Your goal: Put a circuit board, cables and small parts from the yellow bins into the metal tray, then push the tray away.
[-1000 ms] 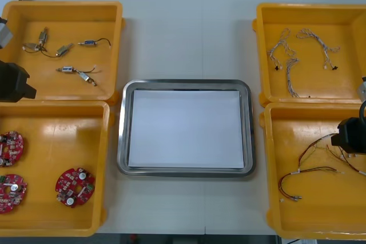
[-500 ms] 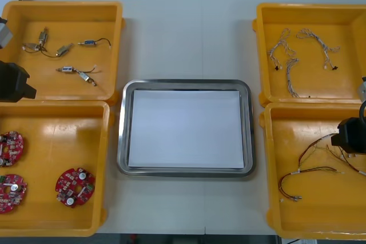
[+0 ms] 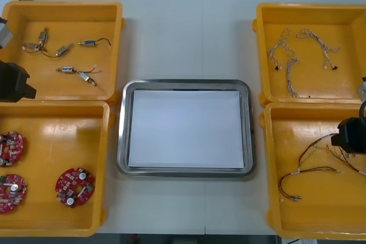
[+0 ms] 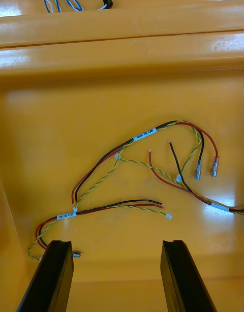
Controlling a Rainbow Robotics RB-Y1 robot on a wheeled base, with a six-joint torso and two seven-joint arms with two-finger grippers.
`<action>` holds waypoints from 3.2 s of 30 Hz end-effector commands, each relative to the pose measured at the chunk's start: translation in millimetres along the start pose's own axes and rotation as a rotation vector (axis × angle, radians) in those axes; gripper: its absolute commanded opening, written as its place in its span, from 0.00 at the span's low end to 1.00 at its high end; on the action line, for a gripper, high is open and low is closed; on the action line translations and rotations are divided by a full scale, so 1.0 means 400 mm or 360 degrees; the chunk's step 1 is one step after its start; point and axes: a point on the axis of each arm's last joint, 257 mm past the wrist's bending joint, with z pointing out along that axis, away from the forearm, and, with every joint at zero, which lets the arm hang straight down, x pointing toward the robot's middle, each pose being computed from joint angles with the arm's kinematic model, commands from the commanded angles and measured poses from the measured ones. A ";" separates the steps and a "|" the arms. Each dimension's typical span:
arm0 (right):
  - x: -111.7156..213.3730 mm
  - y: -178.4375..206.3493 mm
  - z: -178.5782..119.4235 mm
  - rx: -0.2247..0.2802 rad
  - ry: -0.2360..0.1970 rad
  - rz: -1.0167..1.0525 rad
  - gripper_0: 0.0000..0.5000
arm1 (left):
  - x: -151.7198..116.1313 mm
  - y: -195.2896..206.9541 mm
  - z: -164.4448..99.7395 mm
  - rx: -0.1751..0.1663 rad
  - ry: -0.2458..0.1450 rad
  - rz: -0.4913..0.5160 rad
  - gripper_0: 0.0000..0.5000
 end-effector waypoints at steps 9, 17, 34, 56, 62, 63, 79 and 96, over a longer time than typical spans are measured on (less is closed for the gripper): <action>-0.009 -0.006 -0.017 0.0008 -0.0049 -0.0060 1.00 | -0.013 0.037 -0.034 -0.0064 -0.0051 0.0086 1.00; -0.009 -0.006 -0.017 0.0008 -0.0049 -0.0060 1.00 | -0.013 0.037 -0.034 -0.0064 -0.0051 0.0086 1.00; -0.009 -0.006 -0.017 0.0008 -0.0049 -0.0060 1.00 | -0.013 0.037 -0.034 -0.0064 -0.0051 0.0086 1.00; 0.040 -0.039 0.005 0.0059 0.0060 0.0522 1.00 | 0.039 -0.009 0.011 0.0055 0.0037 0.0110 1.00; 0.046 -0.027 0.017 0.0047 0.0057 0.0779 1.00 | 0.068 0.005 0.010 0.0050 0.0002 0.0154 1.00; 0.046 -0.022 0.020 0.0040 0.0056 0.0831 1.00 | 0.079 0.011 0.012 0.0050 0.0003 0.0170 1.00; 0.065 0.016 0.055 0.0018 0.0065 0.1516 1.00 | 0.226 0.070 0.052 -0.0028 -0.0015 0.0191 1.00; 0.123 0.045 0.084 0.0062 0.0080 0.1737 1.00 | 0.360 0.115 0.103 -0.0026 0.0041 0.0101 1.00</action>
